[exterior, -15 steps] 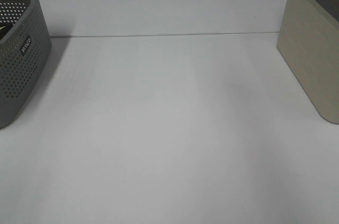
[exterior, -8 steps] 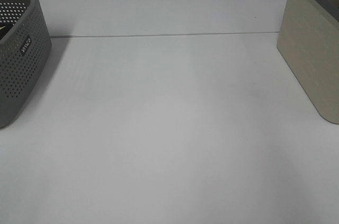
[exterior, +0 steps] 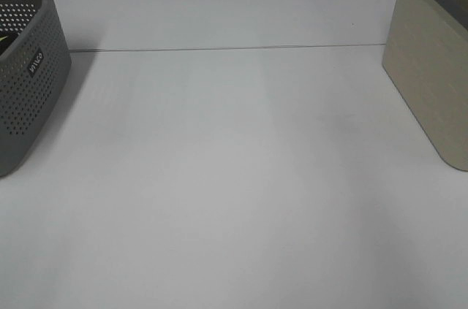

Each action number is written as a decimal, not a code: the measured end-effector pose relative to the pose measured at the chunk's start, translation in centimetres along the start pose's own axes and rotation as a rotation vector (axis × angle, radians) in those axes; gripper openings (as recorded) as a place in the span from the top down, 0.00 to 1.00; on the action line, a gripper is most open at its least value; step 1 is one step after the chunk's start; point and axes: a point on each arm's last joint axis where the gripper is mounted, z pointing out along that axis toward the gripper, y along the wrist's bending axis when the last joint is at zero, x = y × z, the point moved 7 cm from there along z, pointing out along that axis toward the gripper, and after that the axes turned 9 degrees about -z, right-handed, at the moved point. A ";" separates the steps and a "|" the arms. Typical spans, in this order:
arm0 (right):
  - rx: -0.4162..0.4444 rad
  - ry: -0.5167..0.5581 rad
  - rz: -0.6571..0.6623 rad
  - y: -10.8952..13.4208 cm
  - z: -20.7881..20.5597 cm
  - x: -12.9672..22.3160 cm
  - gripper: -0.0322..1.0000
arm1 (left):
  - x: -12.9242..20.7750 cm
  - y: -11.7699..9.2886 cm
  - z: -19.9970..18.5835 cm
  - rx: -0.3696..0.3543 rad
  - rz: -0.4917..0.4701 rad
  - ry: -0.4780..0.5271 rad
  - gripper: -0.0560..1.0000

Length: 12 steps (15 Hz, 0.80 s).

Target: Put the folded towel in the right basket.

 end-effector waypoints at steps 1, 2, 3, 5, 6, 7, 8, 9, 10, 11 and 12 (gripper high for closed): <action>-0.008 -0.010 -0.036 1.6 -0.6 -0.2 0.29 | 0.0 0.0 0.0 0.000 0.000 0.000 0.02; -0.015 -0.013 -0.073 3.2 -1.1 -0.4 0.29 | 0.0 0.0 0.0 0.000 0.000 0.000 0.02; -0.012 -0.025 -0.137 5.5 -1.8 -0.6 0.29 | 0.0 0.0 0.0 0.000 0.000 0.000 0.02; -0.018 -0.053 -0.204 8.3 -3.3 -0.7 0.29 | 0.0 0.0 0.0 0.000 0.000 0.000 0.02; -0.020 -0.073 -0.218 9.2 -4.5 -0.7 0.29 | 0.0 0.0 0.0 0.000 0.000 0.000 0.02; -0.023 -0.096 -0.211 9.8 -5.7 -0.6 0.29 | 0.0 0.0 0.0 0.000 0.000 0.000 0.02; -0.021 -0.112 -0.196 10.1 -7.0 -0.1 0.29 | 0.0 0.0 0.0 0.000 0.000 0.000 0.02; -0.014 -0.114 -0.191 10.1 -8.0 0.6 0.29 | 0.0 0.0 0.0 0.000 0.000 0.000 0.02; -0.005 -0.108 -0.192 10.0 -8.8 1.7 0.29 | 0.0 0.0 0.0 0.000 0.000 0.000 0.02; 0.005 -0.090 -0.193 9.9 -9.4 3.3 0.29 | 0.0 0.0 0.0 0.000 0.000 0.000 0.02; 0.006 -0.079 -0.193 9.9 -9.7 4.2 0.29 | 0.0 0.0 0.0 0.000 0.000 0.000 0.02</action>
